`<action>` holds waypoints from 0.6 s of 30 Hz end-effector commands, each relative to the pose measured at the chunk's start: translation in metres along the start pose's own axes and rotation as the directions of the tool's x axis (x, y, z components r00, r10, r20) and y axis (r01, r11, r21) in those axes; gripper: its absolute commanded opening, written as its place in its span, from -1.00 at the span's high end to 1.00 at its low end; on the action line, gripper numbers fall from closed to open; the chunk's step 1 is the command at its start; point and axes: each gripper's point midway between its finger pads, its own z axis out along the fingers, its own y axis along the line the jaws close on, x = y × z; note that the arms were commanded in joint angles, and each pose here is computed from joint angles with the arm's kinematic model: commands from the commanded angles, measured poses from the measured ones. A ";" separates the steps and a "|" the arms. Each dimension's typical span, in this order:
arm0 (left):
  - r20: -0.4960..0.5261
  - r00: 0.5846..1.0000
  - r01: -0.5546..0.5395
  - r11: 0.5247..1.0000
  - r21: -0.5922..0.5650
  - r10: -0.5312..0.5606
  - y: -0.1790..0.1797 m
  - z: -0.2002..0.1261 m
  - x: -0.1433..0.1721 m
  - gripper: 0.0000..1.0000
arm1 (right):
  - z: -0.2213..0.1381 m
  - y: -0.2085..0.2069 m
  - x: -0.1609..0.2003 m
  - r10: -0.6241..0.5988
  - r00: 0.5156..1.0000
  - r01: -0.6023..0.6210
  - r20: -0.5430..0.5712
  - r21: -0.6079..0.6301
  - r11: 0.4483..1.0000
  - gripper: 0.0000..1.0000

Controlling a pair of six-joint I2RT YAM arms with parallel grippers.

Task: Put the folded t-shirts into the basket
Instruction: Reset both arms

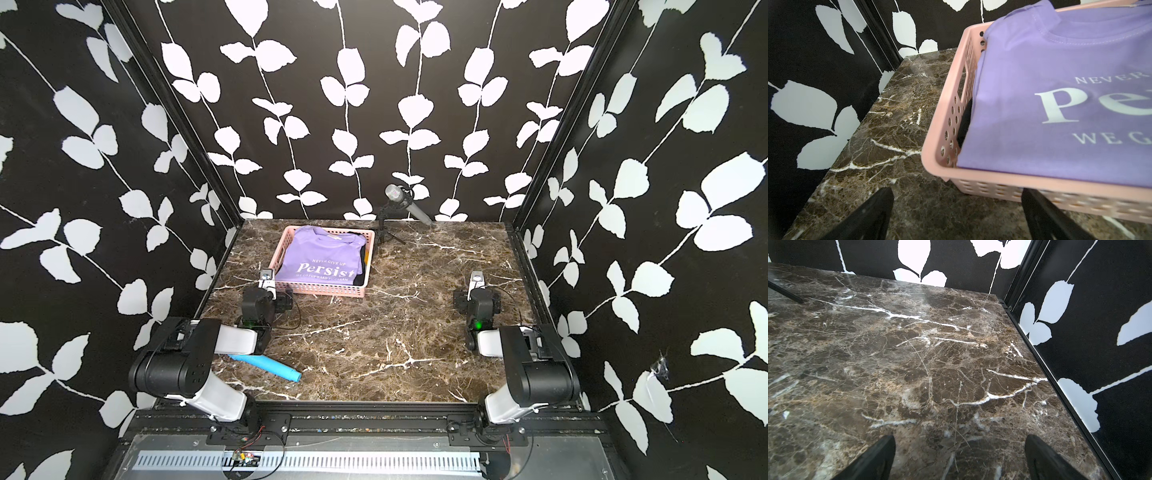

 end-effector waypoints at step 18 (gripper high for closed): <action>0.038 0.999 0.018 1.000 -0.018 -0.017 0.005 0.001 -0.015 -0.97 | 0.001 -0.001 -0.015 0.022 0.999 -0.022 0.048 -0.001 1.000 -0.97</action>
